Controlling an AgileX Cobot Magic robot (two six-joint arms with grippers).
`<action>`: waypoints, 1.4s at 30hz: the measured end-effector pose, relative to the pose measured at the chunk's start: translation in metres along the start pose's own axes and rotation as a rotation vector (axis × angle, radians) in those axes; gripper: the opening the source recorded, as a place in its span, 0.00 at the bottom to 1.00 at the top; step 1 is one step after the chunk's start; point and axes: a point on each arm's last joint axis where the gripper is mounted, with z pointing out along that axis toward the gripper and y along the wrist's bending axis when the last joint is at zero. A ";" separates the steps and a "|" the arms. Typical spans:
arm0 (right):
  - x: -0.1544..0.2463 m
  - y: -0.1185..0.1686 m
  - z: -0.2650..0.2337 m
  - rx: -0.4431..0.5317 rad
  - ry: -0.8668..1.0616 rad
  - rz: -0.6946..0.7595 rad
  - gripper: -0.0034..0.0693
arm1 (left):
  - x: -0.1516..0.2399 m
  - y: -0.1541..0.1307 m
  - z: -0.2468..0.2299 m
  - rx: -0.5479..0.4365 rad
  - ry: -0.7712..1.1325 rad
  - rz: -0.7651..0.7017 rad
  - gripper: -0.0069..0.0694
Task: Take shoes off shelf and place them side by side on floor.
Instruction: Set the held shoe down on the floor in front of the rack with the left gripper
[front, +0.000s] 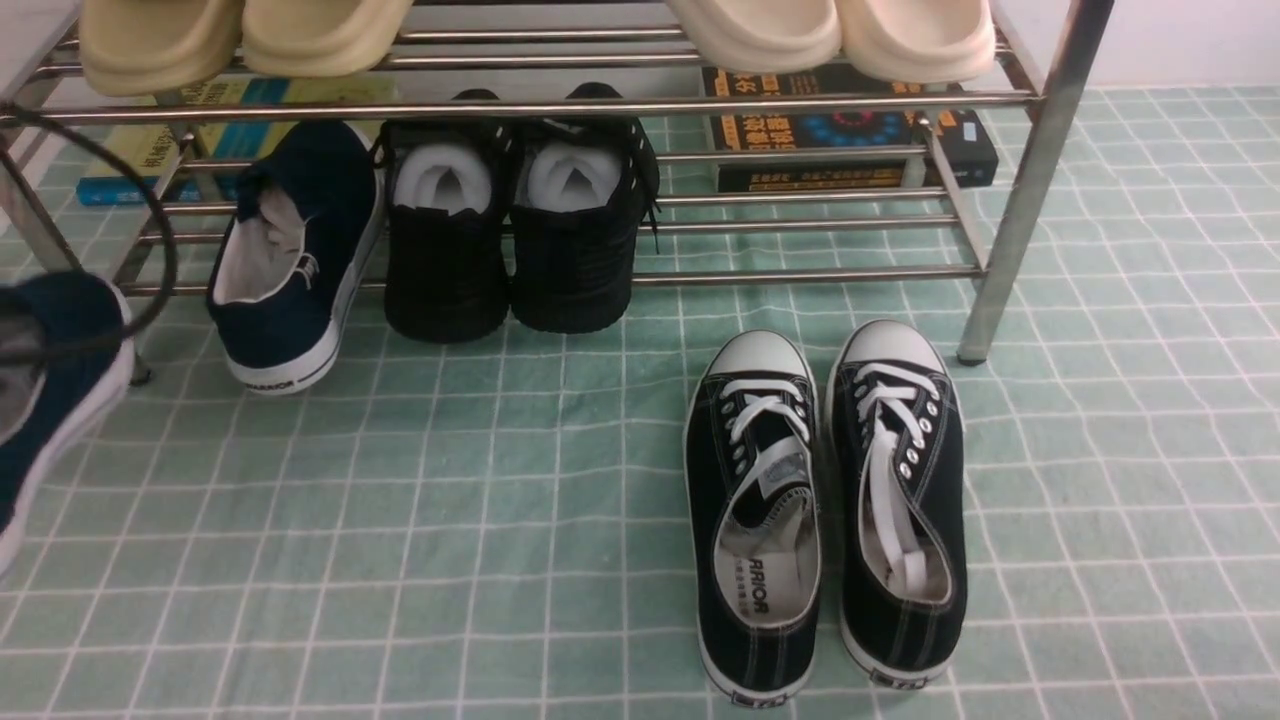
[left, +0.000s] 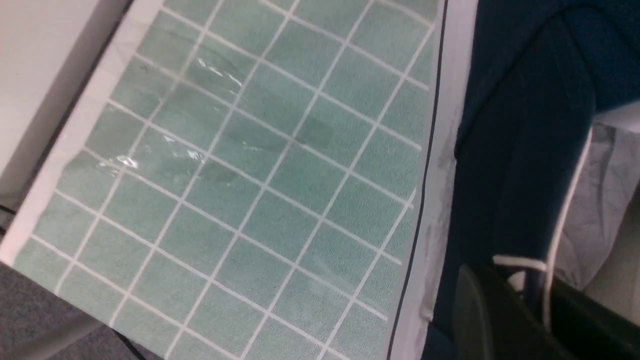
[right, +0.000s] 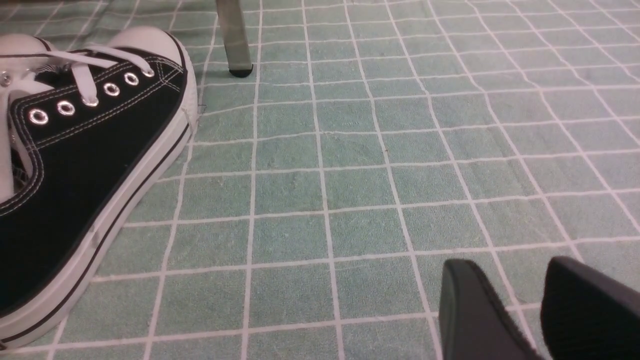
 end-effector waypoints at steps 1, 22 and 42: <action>0.000 0.000 0.000 0.000 0.000 0.000 0.38 | 0.004 0.000 0.007 0.002 0.005 0.004 0.15; 0.000 0.000 0.000 0.000 0.000 0.000 0.38 | 0.073 -0.010 0.100 0.157 -0.148 -0.019 0.15; 0.000 0.000 0.000 0.000 0.000 0.000 0.38 | 0.063 -0.008 0.090 0.124 -0.116 -0.125 0.43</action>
